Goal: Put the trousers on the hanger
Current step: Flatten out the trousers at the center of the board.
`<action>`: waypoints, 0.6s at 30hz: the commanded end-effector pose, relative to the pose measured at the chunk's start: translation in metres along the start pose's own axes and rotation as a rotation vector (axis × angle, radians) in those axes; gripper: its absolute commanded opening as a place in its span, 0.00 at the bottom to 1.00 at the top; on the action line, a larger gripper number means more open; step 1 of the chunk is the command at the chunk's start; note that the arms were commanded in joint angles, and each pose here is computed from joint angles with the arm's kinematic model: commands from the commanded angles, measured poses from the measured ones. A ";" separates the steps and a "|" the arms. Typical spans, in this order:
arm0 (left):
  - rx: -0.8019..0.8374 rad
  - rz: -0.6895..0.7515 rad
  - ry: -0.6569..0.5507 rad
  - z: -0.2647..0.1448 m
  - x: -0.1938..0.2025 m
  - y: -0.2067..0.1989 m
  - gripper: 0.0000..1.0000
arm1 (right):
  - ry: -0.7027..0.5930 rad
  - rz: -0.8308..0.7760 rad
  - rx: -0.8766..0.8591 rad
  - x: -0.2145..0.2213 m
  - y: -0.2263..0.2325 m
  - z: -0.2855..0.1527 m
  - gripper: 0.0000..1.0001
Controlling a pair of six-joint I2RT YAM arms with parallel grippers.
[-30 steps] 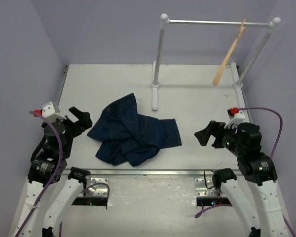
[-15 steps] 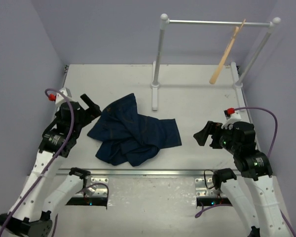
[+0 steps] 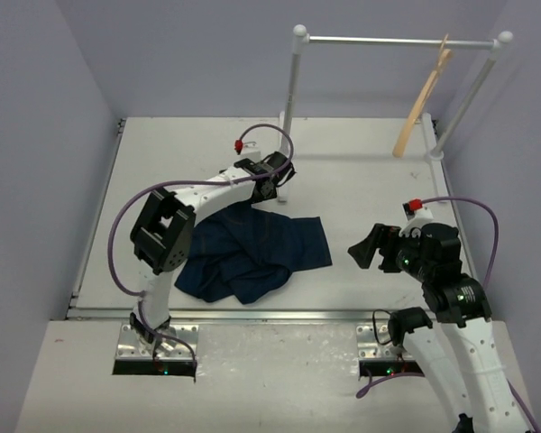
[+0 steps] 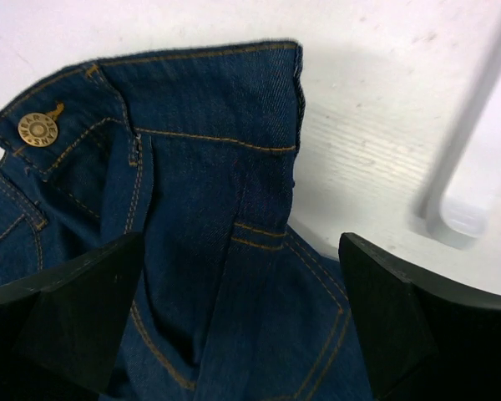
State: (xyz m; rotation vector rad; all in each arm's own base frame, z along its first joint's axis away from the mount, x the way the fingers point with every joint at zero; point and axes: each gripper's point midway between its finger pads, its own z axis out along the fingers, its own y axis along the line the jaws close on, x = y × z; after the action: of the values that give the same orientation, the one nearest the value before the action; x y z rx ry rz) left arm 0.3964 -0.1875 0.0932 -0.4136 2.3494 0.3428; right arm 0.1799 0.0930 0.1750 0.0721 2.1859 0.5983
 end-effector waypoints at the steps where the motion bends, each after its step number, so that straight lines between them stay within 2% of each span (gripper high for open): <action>1: -0.059 0.005 -0.031 -0.003 -0.011 0.002 0.92 | -0.034 -0.009 -0.046 -0.007 0.006 0.006 0.99; 2: -0.068 0.012 -0.032 -0.001 -0.010 0.004 0.76 | -0.036 -0.010 -0.053 -0.007 0.007 0.007 0.99; 4: -0.082 0.015 -0.046 -0.002 -0.013 0.008 0.24 | -0.032 -0.008 -0.064 -0.006 0.009 0.009 0.99; 5: -0.097 0.007 -0.060 -0.007 -0.018 0.012 0.10 | -0.023 -0.003 -0.076 -0.003 0.009 0.011 0.99; 6: -0.111 -0.005 -0.077 -0.014 -0.027 0.017 0.03 | -0.011 0.002 -0.090 0.001 0.011 0.014 0.99; 7: -0.107 -0.025 -0.103 -0.030 -0.042 0.022 0.00 | -0.009 0.001 -0.112 0.001 0.013 0.017 0.99; 10: -0.100 -0.046 -0.212 -0.067 -0.085 0.035 0.00 | 0.073 0.042 -0.273 0.025 0.031 0.032 0.99; 13: -0.091 -0.134 -0.316 -0.122 -0.135 0.065 0.00 | 0.109 0.091 -0.433 0.034 0.049 0.053 0.99; 15: -0.052 -0.202 -0.376 -0.162 -0.162 0.090 0.00 | 0.173 0.079 -0.453 0.045 0.057 0.063 0.99; 18: 0.086 -0.314 -0.465 -0.222 -0.196 0.125 0.00 | 0.213 -0.068 -0.404 0.056 0.069 0.083 0.99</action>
State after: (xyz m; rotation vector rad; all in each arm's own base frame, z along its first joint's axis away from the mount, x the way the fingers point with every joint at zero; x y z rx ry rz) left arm 0.3968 -0.1615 0.2614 -0.4960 2.0689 0.3598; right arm 0.1772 0.1589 0.0951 -0.0284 2.3531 1.0216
